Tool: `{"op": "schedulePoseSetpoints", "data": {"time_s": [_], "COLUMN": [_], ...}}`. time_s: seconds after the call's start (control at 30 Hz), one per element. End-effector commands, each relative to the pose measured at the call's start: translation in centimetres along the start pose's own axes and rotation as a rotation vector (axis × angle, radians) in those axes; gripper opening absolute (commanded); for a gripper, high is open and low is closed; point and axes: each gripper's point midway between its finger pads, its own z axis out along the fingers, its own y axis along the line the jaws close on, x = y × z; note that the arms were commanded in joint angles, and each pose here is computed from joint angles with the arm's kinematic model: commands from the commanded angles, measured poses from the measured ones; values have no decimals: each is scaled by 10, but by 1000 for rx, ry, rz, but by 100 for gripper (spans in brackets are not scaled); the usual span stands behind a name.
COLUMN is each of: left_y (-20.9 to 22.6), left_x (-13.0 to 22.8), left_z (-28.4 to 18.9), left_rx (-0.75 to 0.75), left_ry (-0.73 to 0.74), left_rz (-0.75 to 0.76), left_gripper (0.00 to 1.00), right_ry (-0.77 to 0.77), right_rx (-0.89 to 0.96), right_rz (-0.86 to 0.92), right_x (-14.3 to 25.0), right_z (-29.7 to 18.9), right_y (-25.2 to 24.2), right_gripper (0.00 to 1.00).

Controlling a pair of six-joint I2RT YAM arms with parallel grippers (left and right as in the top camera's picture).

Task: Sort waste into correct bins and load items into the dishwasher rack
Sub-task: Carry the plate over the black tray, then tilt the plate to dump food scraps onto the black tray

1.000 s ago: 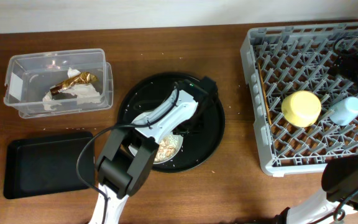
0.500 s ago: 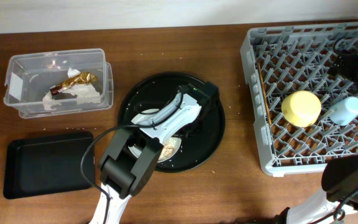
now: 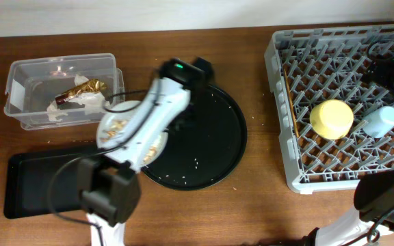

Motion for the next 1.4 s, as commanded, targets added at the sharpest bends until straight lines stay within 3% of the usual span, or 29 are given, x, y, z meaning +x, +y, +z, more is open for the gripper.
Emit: {"op": "schedulePoseSetpoints", "data": {"time_s": [0.0,0.1,0.33,0.47,0.53,0.67,0.83,0.97,1.27,1.37], "left_y": [74,143,195,200,217,235,211,225,249,257], "left_x": [-33,-53,-61,-59,-54,-51,-54,-51,-41,-36], "left_z": [-27,-1,71,78,81,48,13,15,17,16], "left_rx": [66,89,166,320,322,392,597,633,1009,1062], "left_ry": [-57,25,116,168,186,99,36,43,0,-3], "left_rz": [-240,-471,-707,-669,-718,-708,-578,-605,-647,-675], "left_gripper": [1,1,1,1,1,1,1,1,1,1], "right_ry": [-18,-18,-18,-18,-18,-18,-18,-18,-18,-18], "right_rx": [9,9,9,9,8,9,9,8,9,8], "right_rz": [13,13,13,13,13,13,13,13,13,13], "right_x": [-3,-3,-3,-3,-3,-3,-3,-3,-3,-3], "right_z": [-5,-5,-5,-5,-5,-5,-5,-5,-5,-5], "right_y": [-3,-3,-3,-3,-3,-3,-3,-3,-3,-3], "right_gripper": [98,98,98,98,98,98,98,98,98,98]}}
